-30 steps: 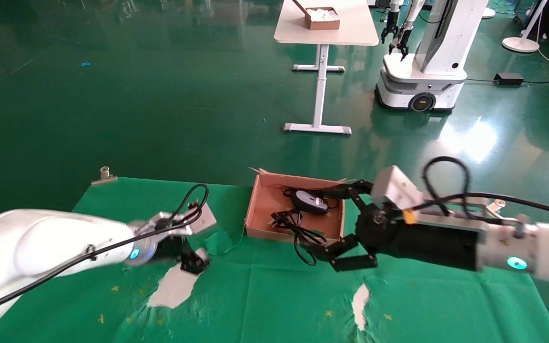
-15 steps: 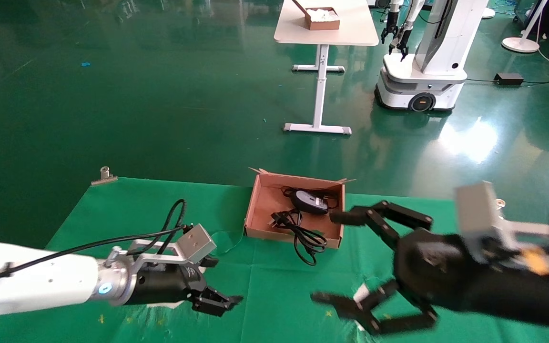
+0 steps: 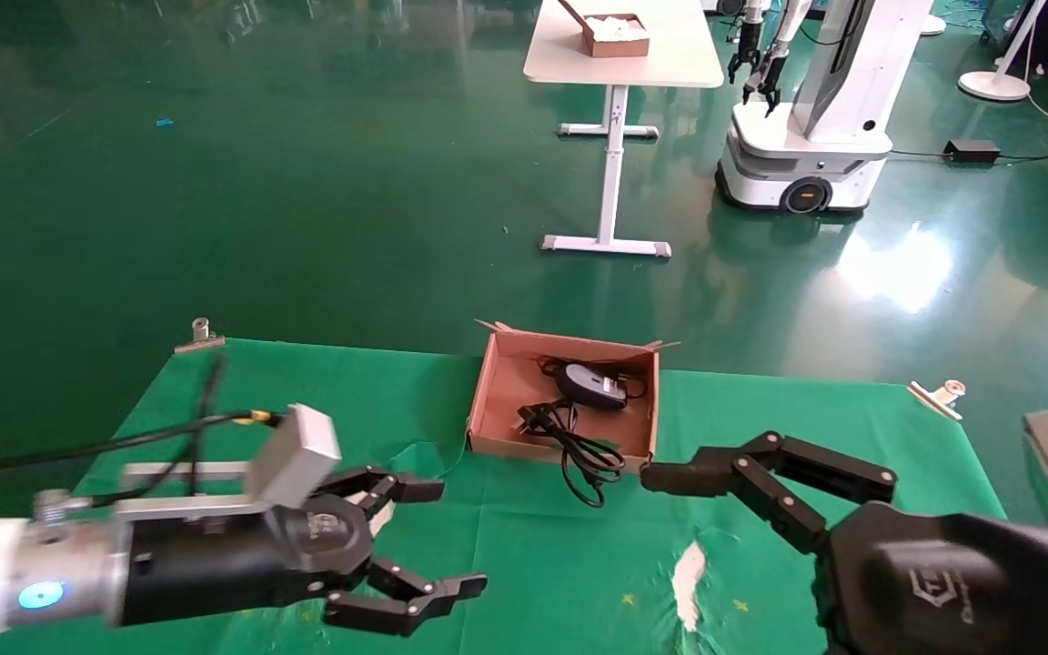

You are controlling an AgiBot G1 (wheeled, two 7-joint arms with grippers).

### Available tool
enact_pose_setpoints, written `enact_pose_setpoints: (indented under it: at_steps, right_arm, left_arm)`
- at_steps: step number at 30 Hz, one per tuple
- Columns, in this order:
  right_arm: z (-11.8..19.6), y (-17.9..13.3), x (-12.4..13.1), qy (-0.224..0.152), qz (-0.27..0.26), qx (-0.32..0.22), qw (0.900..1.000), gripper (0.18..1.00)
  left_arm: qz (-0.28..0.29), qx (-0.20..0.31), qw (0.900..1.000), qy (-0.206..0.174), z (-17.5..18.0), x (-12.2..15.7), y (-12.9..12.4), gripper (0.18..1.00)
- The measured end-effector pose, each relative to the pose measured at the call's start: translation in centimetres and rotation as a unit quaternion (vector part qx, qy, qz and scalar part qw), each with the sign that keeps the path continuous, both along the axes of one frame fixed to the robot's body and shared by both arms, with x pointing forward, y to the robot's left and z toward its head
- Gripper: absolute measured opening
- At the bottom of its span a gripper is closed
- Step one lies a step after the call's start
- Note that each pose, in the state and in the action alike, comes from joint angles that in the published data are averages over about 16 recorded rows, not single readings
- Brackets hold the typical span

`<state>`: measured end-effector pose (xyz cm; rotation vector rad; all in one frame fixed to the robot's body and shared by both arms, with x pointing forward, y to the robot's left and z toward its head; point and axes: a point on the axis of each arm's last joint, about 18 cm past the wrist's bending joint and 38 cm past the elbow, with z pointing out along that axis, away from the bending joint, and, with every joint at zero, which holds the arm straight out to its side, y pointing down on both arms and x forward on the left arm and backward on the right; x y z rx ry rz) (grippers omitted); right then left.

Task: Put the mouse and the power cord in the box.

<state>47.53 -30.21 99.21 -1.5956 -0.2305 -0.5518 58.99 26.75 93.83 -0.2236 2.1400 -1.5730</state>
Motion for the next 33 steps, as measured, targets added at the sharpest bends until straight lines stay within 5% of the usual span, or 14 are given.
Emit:
enact_pose_setpoints:
  at_steps: [17,33]
  right_arm:
    - [0.0,0.0,-0.1,0.000,0.001,0.000,1.000,1.001]
    - [0.0,0.0,-0.1,0.000,0.001,0.000,1.000,1.001]
  left_arm:
    - [-0.153,-0.068,0.9766,-0.135,5.4,-11.5,3.2,1.001]
    - [-0.162,-0.069,0.9740,-0.143,5.7,-12.2,3.4,1.001]
